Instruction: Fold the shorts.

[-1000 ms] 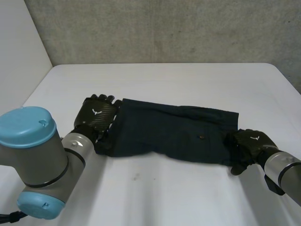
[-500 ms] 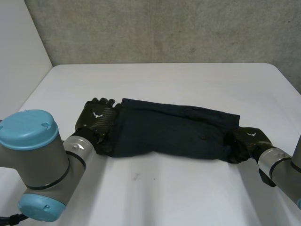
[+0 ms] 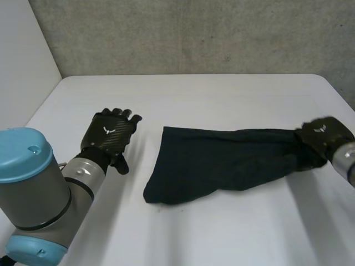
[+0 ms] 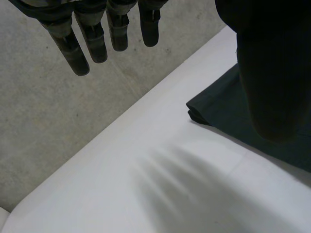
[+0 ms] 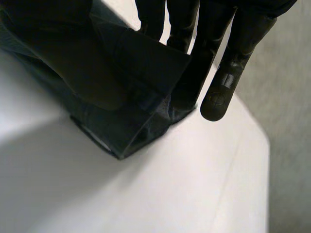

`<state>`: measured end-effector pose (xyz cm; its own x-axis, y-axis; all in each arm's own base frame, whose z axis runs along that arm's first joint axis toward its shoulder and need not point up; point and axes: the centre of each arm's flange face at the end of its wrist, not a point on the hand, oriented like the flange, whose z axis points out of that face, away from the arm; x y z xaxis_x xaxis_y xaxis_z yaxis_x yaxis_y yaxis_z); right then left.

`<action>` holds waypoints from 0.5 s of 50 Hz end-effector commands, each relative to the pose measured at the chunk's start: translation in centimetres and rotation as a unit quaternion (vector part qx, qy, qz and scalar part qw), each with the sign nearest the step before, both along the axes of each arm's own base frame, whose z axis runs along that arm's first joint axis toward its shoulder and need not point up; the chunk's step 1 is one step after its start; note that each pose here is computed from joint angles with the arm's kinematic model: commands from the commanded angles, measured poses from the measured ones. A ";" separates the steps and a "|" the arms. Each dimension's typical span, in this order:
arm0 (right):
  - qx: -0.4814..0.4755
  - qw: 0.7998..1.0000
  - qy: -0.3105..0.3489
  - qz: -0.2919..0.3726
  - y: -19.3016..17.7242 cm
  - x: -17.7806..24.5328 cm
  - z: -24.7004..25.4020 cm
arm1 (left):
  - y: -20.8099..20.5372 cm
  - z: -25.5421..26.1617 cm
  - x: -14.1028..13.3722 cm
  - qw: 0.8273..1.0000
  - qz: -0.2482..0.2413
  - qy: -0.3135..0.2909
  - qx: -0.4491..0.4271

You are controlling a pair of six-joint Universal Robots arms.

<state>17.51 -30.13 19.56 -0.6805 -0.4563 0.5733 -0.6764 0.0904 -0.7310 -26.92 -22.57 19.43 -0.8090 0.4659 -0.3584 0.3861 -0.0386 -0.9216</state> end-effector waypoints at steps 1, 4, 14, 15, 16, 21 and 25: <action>-0.076 0.988 -0.002 0.131 2.4 9.0 3.6 | -0.2 1.1 0.1 1.000 0.003 0.009 -0.016; -0.085 0.977 -0.010 0.197 4.1 13.1 3.6 | -0.4 1.5 0.1 1.000 0.005 0.012 -0.022; -0.021 0.919 -0.032 0.393 10.7 21.9 -2.4 | -1.5 3.1 0.7 0.998 0.021 0.024 -0.046; -0.006 0.916 -0.031 0.401 11.0 22.1 -3.5 | -1.6 3.1 0.8 0.998 0.022 0.025 -0.047; 0.000 0.915 -0.031 0.403 11.0 22.2 -4.0 | -1.9 3.3 0.8 0.998 0.024 0.026 -0.049; 0.007 0.915 -0.043 0.401 11.1 22.3 -3.7 | -3.0 4.2 1.0 0.997 0.033 0.035 -0.062; 0.014 0.924 -0.118 0.364 10.1 21.9 -0.6 | -4.1 5.4 0.5 0.995 0.034 0.055 -0.078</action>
<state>40.01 -18.84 15.78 -0.1606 -0.8373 0.5227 -0.4638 -0.4034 -0.7888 -26.00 -25.19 23.34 -0.8576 0.3740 -0.3532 0.3304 -0.1259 -0.9354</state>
